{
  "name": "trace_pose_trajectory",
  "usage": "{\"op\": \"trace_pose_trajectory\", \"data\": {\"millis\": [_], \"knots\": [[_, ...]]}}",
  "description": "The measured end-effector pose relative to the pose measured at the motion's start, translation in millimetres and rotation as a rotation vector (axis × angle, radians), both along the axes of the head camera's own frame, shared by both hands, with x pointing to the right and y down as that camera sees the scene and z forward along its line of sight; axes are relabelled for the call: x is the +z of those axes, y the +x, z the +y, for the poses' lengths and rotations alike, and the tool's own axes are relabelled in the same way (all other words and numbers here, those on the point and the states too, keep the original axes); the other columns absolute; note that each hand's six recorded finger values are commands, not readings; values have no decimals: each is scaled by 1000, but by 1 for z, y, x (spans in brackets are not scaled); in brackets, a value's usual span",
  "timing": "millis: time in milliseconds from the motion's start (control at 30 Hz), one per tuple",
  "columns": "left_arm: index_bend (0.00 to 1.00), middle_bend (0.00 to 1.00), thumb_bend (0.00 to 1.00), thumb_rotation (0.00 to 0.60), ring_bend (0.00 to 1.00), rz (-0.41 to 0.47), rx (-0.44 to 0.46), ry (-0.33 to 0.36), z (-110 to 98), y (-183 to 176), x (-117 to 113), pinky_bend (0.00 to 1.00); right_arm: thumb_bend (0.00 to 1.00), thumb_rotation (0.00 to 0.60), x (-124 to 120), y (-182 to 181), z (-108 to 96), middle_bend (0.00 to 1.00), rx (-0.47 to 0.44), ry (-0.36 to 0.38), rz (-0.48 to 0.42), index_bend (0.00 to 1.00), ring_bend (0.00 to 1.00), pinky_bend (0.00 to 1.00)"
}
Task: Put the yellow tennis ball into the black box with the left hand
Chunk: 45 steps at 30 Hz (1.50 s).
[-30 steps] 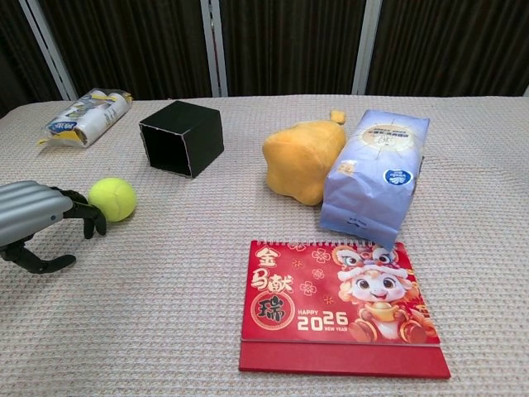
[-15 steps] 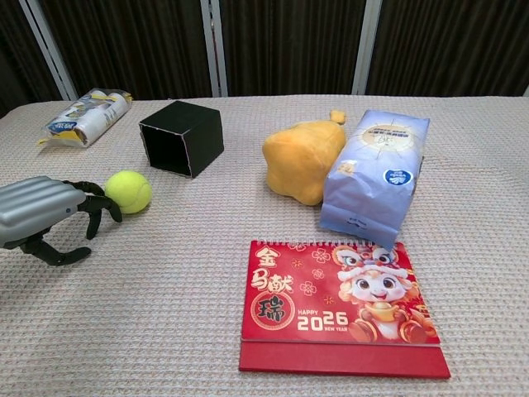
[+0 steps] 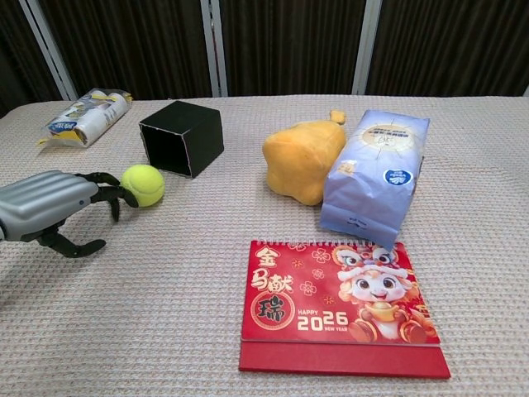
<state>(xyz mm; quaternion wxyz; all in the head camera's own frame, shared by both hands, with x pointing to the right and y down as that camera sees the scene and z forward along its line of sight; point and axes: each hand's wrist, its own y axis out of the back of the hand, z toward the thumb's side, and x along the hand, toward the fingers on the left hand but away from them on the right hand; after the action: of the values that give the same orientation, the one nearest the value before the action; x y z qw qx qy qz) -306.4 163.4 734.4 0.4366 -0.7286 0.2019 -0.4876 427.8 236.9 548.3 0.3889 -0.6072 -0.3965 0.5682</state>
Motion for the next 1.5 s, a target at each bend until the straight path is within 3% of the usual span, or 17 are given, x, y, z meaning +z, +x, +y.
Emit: {"op": "trace_pose_trajectory", "data": {"millis": [767, 1133, 1500], "knots": [[160, 221, 348, 600, 78, -16, -40, -17, -28, 17, 9, 198, 381, 600, -3, 1, 0, 0, -1, 3, -14, 0, 0, 0], [140, 317, 336, 600, 138, 59, -49, -109, -18, 42, 16, 266, 382, 600, -5, 3, 0, 0, 2, 10, -14, 0, 0, 0], [134, 282, 336, 600, 146, 75, -22, -88, -20, 59, 13, 215, 381, 600, -7, 4, 1, 0, 6, 11, -21, 0, 0, 0]]}}
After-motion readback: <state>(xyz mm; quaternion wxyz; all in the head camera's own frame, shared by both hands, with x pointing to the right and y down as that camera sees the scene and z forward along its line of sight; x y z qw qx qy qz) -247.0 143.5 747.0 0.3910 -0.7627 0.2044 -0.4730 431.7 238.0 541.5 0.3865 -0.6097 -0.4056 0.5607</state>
